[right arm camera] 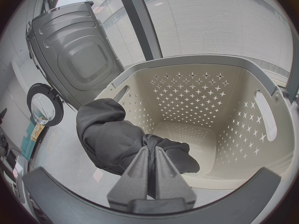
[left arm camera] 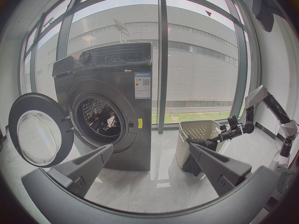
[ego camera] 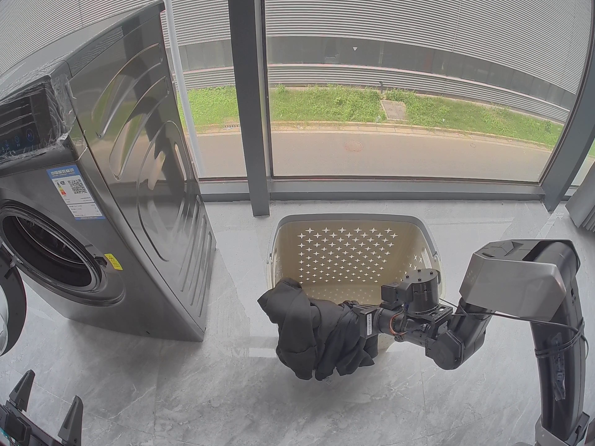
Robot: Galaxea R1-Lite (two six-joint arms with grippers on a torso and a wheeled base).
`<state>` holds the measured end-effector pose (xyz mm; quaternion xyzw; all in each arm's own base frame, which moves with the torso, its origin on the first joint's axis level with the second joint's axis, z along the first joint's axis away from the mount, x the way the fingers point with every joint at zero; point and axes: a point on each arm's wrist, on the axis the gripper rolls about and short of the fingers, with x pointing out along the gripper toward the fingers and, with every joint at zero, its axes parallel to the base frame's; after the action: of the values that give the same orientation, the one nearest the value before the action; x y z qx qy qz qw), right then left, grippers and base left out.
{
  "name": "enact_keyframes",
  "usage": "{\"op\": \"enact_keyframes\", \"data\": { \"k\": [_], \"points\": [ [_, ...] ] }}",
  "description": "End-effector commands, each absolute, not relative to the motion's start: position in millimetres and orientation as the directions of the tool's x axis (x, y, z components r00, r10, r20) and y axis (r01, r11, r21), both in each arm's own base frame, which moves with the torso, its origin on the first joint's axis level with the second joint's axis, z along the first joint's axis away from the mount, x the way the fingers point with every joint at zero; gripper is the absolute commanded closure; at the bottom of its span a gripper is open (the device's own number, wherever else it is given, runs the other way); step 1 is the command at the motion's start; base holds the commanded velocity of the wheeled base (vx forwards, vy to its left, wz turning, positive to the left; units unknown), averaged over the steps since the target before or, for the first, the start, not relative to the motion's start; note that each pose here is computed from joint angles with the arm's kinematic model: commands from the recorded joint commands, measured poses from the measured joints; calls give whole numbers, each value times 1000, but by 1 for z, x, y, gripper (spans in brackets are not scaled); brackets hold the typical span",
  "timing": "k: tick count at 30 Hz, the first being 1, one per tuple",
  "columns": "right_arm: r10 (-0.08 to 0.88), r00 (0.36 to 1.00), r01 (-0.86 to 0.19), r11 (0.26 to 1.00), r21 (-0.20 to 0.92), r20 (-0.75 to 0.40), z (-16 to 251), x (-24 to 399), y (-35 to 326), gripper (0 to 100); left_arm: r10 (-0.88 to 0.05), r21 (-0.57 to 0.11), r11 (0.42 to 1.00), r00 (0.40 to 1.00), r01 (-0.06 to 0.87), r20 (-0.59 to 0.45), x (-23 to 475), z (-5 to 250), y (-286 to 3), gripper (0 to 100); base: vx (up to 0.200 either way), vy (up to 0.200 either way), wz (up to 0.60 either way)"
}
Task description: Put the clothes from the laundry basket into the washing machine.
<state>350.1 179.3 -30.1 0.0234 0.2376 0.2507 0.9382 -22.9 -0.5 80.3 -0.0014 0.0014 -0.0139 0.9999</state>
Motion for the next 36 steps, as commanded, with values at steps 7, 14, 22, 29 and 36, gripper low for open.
{"op": "enact_keyframes", "data": {
  "k": [7, 14, 22, 29, 36],
  "points": [
    [499, 798, -469, 866, 172, -337, 16, 346, 179, 100, -28, -5, 1000, 1000, 28, -3, -23, 75, 0, 0, 0, 0, 0],
    [474, 857, -443, 878, 179, -204, 89, 315, 161, 100, -28, -5, 1000, 1000, 28, -3, -23, 75, 0, 0, 0, 0, 0],
    [462, 887, -456, 869, 193, 17, 174, 262, 134, 100, -28, -5, 1000, 1000, 28, -3, -23, 75, 0, 0, 0, 0, 0],
    [461, 875, -482, 859, 175, 148, 212, 225, 116, 100, -28, -6, 1000, 1000, 28, -2, -23, 76, 0, 0, 0, 0, 0],
    [467, 867, -492, 859, 144, 175, 216, 202, 106, 100, -28, -3, 1000, 1000, 28, -3, -23, 75, 0, 0, 0, 0, 0]
  ]
}}
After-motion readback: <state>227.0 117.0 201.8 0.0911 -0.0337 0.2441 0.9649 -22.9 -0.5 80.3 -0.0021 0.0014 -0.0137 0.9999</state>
